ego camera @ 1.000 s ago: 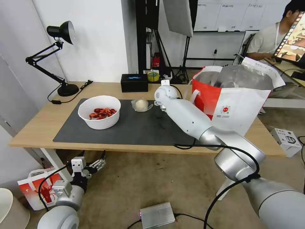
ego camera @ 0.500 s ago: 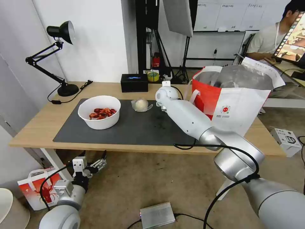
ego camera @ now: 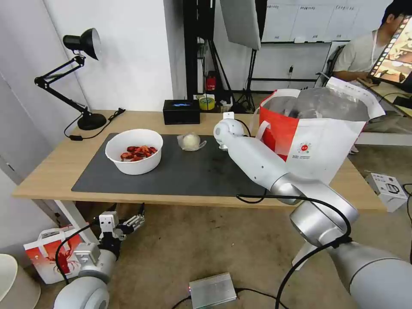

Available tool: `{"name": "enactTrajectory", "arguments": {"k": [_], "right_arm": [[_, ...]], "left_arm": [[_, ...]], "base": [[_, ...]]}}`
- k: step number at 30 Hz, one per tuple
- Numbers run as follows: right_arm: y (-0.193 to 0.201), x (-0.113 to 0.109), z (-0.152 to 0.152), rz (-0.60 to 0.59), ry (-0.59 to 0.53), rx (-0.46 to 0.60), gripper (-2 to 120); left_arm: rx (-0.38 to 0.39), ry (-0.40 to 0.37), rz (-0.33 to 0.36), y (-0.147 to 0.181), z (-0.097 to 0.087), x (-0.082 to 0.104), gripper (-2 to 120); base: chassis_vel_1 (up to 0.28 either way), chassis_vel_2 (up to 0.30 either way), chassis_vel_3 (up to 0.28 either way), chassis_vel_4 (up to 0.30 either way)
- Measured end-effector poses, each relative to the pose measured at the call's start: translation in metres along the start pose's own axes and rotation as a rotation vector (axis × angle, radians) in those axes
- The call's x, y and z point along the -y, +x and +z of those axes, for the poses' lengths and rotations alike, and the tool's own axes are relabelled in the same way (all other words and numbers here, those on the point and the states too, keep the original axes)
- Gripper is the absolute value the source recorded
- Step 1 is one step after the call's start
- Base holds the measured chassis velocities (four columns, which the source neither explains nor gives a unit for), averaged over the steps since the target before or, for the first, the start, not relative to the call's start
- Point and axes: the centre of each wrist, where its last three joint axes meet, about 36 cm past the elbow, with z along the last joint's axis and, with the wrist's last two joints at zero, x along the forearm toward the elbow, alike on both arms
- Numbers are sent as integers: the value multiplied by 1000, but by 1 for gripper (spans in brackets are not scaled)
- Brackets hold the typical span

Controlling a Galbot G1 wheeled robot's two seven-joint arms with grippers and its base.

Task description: Pick up the trash from the table and place it into the takeout bag.

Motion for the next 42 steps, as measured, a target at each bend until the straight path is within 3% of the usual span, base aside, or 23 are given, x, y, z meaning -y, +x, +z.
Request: {"name": "enactTrajectory", "arguments": {"k": [6, 25, 42], "right_arm": [[-1, 0, 2, 2, -4, -4, 0], [3, 2, -2, -21, -26, -1, 0], [64, 20, -45, -97, -79, 114, 0]], "left_arm": [[6, 0, 3, 0, -2, 1, 100], [11, 3, 7, -3, -2, 2, 100], [11, 6, 2, -4, -1, 1, 100]], "base": [[0, 0, 0, 0], [0, 0, 0, 0], [0, 0, 0, 0]]}}
